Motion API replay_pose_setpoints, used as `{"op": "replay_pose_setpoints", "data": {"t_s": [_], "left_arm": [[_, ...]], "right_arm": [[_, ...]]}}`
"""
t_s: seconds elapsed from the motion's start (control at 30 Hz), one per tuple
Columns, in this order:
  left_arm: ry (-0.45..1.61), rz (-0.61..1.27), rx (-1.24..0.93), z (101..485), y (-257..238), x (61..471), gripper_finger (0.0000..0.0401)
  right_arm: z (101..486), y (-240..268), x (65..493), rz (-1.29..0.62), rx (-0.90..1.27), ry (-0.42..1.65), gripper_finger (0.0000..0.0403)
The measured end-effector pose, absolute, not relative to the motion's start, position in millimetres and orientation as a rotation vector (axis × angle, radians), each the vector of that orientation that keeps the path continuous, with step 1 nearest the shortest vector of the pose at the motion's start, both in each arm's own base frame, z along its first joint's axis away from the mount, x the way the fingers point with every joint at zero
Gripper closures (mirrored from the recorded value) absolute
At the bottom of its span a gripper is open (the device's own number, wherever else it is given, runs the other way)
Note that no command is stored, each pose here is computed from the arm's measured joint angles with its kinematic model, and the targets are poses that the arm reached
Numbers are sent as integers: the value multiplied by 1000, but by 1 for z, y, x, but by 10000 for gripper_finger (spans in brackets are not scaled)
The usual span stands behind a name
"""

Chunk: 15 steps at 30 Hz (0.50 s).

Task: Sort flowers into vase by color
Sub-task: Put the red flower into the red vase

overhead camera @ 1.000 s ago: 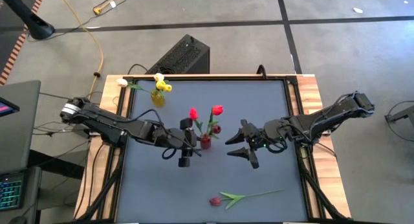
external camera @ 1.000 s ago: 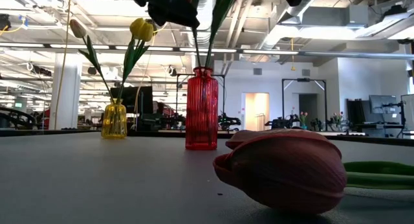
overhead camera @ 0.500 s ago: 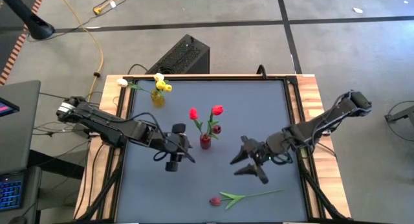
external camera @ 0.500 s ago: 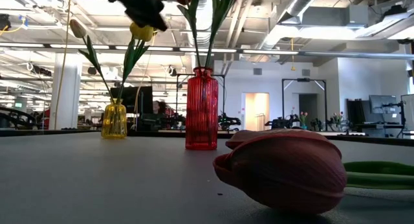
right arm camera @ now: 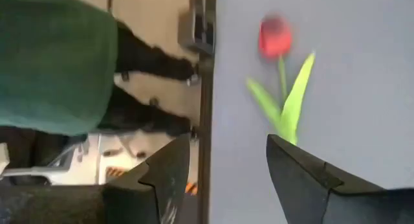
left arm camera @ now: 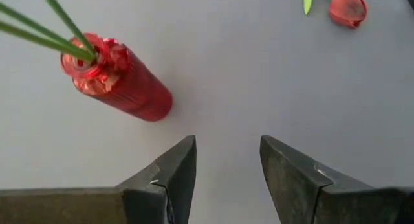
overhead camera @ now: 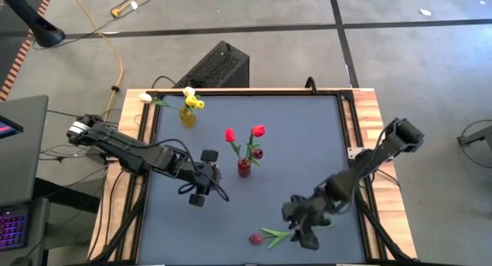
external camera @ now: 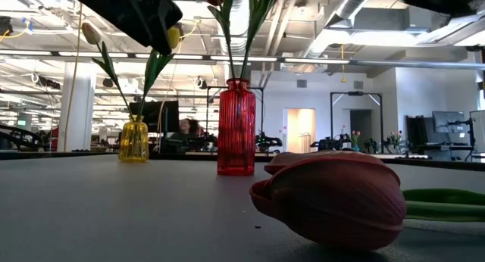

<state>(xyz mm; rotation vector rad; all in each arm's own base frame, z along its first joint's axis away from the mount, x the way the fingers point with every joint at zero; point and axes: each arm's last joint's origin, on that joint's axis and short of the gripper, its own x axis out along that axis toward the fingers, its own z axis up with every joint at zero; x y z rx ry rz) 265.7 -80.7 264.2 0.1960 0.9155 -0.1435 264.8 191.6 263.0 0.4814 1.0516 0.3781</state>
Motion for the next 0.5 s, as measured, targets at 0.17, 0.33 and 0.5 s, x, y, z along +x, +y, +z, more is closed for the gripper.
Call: {"op": "replay_pose_setpoints", "data": {"t_s": [0.17, 0.33, 0.5], "left_arm": [[911, -172, 249, 264, -81, 266, 241], [906, -195, 278, 264, -81, 266, 241], [901, -197, 279, 265, -81, 266, 241]], "right_arm": [[238, 218, 259, 332, 510, 1180, 171], [206, 237, 253, 276, 443, 1292, 171], [179, 240, 251, 176, 357, 1374, 175]]}}
